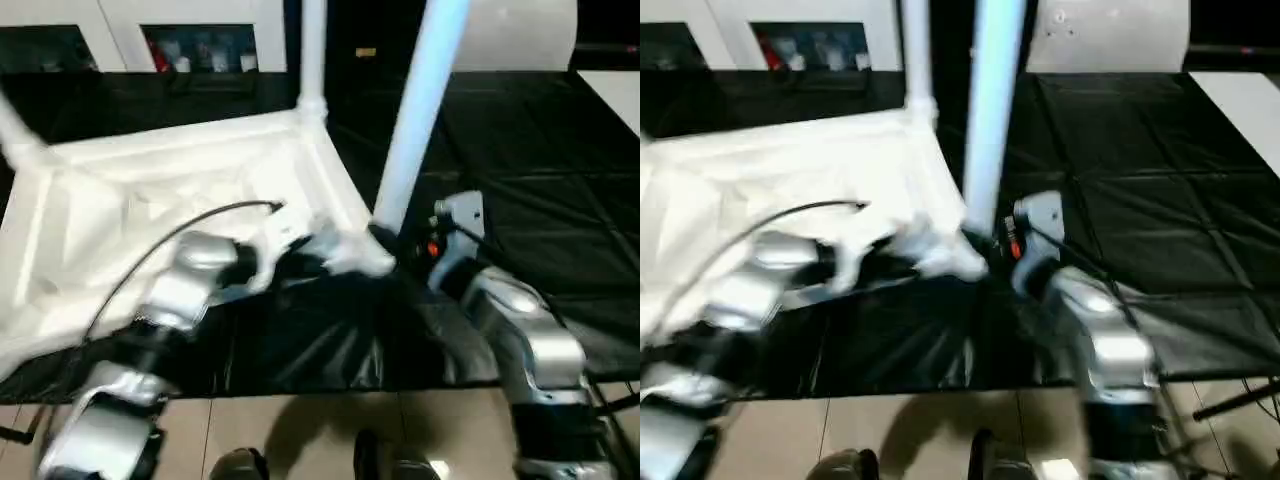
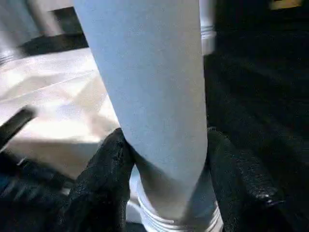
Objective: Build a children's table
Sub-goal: Rotate leg to tighten
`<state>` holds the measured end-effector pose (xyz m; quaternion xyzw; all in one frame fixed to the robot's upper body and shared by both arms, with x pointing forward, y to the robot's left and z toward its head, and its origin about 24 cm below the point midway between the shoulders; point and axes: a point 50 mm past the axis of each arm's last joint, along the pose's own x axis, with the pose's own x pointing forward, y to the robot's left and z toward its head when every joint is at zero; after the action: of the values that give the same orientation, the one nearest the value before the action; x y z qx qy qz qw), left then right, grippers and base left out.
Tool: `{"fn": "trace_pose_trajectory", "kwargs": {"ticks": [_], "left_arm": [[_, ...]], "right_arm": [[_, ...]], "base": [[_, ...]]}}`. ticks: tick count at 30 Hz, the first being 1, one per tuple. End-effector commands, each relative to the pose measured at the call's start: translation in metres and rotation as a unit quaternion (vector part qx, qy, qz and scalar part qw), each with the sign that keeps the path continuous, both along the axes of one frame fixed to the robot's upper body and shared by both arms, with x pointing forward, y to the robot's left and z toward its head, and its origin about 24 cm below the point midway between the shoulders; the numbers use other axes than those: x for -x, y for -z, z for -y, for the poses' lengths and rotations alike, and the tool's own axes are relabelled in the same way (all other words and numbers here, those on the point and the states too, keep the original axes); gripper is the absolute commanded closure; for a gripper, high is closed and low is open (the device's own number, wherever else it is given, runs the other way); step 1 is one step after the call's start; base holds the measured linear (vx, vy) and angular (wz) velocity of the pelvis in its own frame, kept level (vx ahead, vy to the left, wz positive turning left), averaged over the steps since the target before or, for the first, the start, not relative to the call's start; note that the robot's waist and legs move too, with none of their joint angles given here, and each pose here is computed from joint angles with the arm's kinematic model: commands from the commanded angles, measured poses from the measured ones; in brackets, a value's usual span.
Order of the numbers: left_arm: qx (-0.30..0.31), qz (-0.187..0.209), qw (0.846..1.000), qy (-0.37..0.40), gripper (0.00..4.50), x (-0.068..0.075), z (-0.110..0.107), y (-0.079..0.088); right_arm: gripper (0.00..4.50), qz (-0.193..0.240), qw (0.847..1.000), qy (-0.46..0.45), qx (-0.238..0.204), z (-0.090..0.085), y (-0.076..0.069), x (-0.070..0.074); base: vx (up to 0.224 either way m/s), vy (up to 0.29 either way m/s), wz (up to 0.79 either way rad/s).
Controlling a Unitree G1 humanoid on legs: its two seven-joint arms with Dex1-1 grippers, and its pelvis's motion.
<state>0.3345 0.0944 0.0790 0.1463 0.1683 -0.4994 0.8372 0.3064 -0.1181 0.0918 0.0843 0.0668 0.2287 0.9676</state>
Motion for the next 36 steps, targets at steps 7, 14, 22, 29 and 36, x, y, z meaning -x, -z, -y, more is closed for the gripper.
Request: {"fn": "trace_pose_trajectory", "kwargs": {"ticks": [7, 14, 22, 29, 36], "left_arm": [[0.047, 0.071, 0.994, -0.062, 4.5, -0.009, 0.047, -0.023], [0.03, 0.065, 0.997, -0.038, 4.5, -0.005, 0.027, -0.014], [0.009, 0.046, 0.998, 0.029, 4.5, 0.006, -0.005, -0.003], [-0.019, 0.019, 0.988, 0.155, 4.5, 0.021, -0.027, 0.002], [-0.024, 0.001, 0.976, 0.217, 4.5, 0.027, -0.036, -0.001]], "right_arm": [[2.55, -0.072, 0.993, -0.068, -0.06, -0.083, 0.014, 0.012], [1.61, -0.021, 0.997, -0.062, -0.032, -0.061, 0.011, 0.011], [1.06, 0.04, 0.995, -0.089, -0.003, 0.005, -0.004, 0.013], [0.31, 0.061, 0.963, -0.241, 0.102, 0.055, -0.017, 0.025], [0.07, 0.038, 0.932, -0.334, 0.134, 0.068, -0.022, 0.032]], "base": [[0.0, 0.0, 0.0], [0.0, 0.0, 0.0], [0.0, 0.0, 0.0], [0.0, 0.0, 0.0], [0.0, 0.0, 0.0]]}}
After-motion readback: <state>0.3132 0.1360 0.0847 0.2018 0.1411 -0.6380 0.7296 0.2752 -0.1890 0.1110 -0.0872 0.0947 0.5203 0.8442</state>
